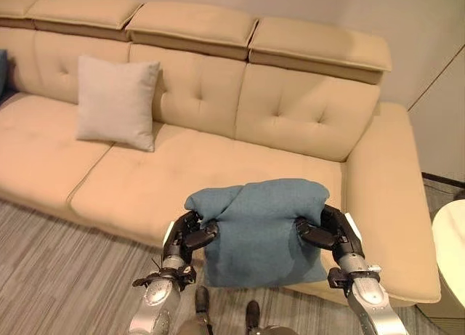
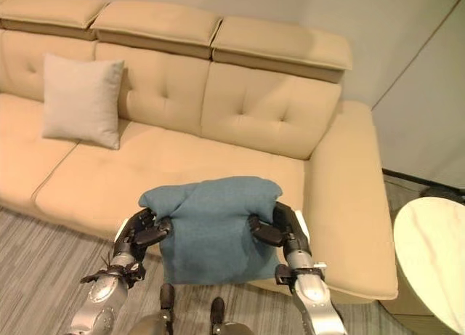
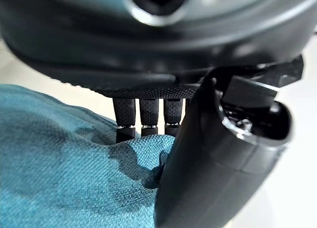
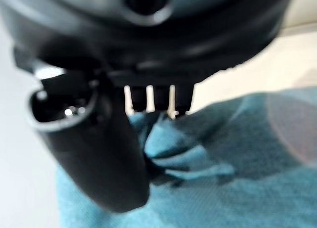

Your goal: Pick up all the scattered cushions and arrange them neatly on the sofa.

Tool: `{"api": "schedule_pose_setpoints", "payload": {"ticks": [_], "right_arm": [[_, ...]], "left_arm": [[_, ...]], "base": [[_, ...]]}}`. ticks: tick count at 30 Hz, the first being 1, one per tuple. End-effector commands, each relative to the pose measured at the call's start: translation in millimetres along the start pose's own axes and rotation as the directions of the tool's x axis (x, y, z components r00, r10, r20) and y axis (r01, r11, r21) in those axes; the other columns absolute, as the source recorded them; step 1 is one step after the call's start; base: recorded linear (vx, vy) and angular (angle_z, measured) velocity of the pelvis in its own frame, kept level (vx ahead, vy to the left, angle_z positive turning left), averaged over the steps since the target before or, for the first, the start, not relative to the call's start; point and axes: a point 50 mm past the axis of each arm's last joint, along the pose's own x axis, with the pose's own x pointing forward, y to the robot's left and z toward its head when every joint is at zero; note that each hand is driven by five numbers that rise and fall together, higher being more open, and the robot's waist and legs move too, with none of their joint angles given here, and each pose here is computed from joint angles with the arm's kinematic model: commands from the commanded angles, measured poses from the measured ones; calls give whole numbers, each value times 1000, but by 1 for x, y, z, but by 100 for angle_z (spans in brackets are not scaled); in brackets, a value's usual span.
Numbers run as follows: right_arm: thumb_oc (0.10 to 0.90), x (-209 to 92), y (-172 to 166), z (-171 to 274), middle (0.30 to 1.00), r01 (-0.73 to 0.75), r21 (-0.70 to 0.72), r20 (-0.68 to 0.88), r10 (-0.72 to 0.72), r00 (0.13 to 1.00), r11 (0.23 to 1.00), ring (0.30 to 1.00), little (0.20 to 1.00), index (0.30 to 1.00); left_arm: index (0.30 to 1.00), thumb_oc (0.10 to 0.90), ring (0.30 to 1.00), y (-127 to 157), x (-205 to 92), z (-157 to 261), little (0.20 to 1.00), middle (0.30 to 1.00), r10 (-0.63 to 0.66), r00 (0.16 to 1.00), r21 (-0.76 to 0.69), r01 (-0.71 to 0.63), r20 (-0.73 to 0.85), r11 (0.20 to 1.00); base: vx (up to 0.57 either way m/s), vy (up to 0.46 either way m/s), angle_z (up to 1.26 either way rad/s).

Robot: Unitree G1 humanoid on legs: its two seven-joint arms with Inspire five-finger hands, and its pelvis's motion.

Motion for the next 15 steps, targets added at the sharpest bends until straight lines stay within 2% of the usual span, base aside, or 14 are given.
{"api": "schedule_pose_setpoints", "payload": {"ticks": [1,8,15], "right_arm": [[400,17,19,71,300,-96,75,376,61,925,993,300,300,300],[400,20,32,78,300,-153,114,407,94,908,982,300,300,300],[400,23,37,80,300,-178,95,409,125,904,979,300,300,300]], "left_arm": [[300,400,300,-32,11,65,300,300,-206,926,46,203,315,978],[300,400,300,-22,8,73,300,300,-193,920,96,170,341,981],[300,400,300,-19,8,71,300,300,-173,924,76,156,342,985]], "base": [[94,204,-35],[48,130,-30],[119,-50,-31]]}}
